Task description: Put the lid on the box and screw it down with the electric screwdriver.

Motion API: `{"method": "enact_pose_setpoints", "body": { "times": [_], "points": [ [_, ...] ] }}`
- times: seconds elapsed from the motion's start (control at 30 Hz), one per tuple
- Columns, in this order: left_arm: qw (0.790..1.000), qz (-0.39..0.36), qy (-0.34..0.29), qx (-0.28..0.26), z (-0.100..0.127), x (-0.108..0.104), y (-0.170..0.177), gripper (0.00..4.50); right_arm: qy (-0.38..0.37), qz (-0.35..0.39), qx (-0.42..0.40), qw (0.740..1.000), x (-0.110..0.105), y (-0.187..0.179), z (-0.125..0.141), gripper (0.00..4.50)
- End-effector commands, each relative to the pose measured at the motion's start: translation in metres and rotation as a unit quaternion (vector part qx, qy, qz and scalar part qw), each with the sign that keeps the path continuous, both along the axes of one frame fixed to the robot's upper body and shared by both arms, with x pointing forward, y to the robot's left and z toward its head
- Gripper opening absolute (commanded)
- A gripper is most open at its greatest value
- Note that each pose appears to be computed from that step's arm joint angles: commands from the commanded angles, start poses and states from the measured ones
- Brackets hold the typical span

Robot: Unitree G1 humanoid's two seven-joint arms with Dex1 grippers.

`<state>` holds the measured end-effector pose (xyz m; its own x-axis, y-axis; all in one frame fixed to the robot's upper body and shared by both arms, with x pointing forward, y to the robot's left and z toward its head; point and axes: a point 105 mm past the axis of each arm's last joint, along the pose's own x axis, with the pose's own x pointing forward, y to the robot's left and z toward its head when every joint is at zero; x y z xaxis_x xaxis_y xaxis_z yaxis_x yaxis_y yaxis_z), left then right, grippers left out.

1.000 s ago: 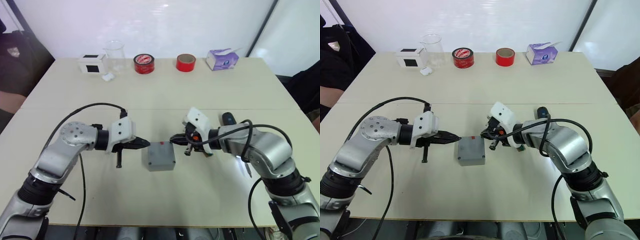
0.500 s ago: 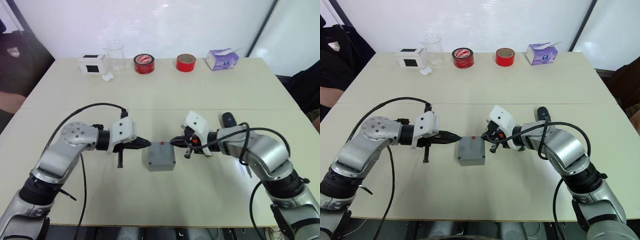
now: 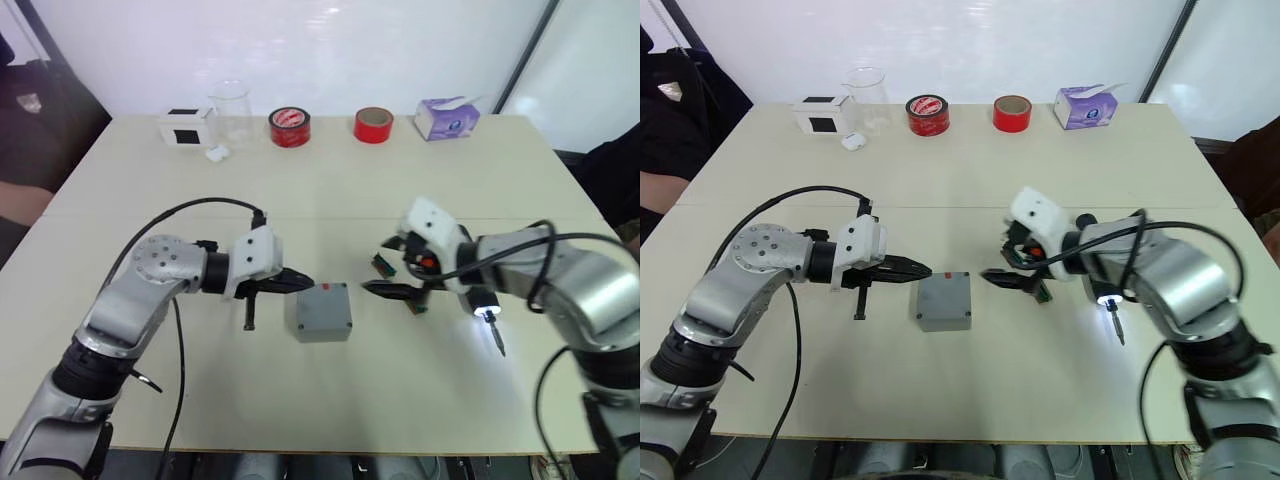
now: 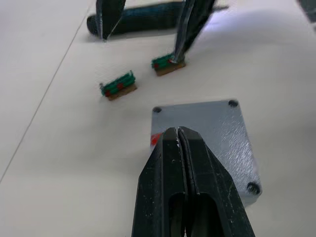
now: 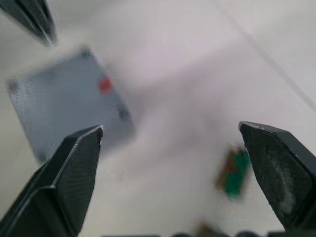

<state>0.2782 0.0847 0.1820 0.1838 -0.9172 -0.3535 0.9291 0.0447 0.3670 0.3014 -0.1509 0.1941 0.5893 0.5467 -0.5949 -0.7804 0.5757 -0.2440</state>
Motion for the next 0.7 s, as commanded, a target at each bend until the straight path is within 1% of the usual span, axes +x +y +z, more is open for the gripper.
{"method": "enact_pose_setpoints", "body": {
  "times": [0.03,0.1,0.17,0.3,0.33,0.5,0.7],
  "points": [
    [0.999,-0.028,-0.018,-0.018,0.013,-0.002,-0.008,0.0,0.006,-0.096,-0.035,0.995,0.011,-0.047,0.022,4.48],
    [0.999,-0.032,-0.022,-0.019,0.013,-0.002,-0.012,0.0,0.04,-0.146,-0.057,0.987,0.012,-0.07,0.016,4.48],
    [0.999,-0.04,-0.025,-0.023,0.014,-0.004,-0.014,0.0,0.091,-0.206,-0.055,0.973,0.015,-0.087,0.008,4.48],
    [0.998,-0.046,-0.031,-0.023,0.011,-0.004,-0.02,0.0,0.142,-0.254,-0.056,0.955,0.019,-0.102,-0.004,4.48],
    [0.998,-0.051,-0.032,-0.025,0.011,-0.006,-0.022,0.0,0.166,-0.266,-0.048,0.949,0.02,-0.103,-0.009,4.48],
    [0.997,-0.062,-0.035,-0.034,0.013,-0.011,-0.023,0.0,0.235,-0.287,-0.048,0.927,0.025,-0.103,-0.034,4.48],
    [0.997,-0.058,-0.03,-0.044,0.011,-0.016,-0.022,0.0,0.267,-0.278,-0.083,0.919,0.028,-0.1,-0.063,4.48]
  ]
}}
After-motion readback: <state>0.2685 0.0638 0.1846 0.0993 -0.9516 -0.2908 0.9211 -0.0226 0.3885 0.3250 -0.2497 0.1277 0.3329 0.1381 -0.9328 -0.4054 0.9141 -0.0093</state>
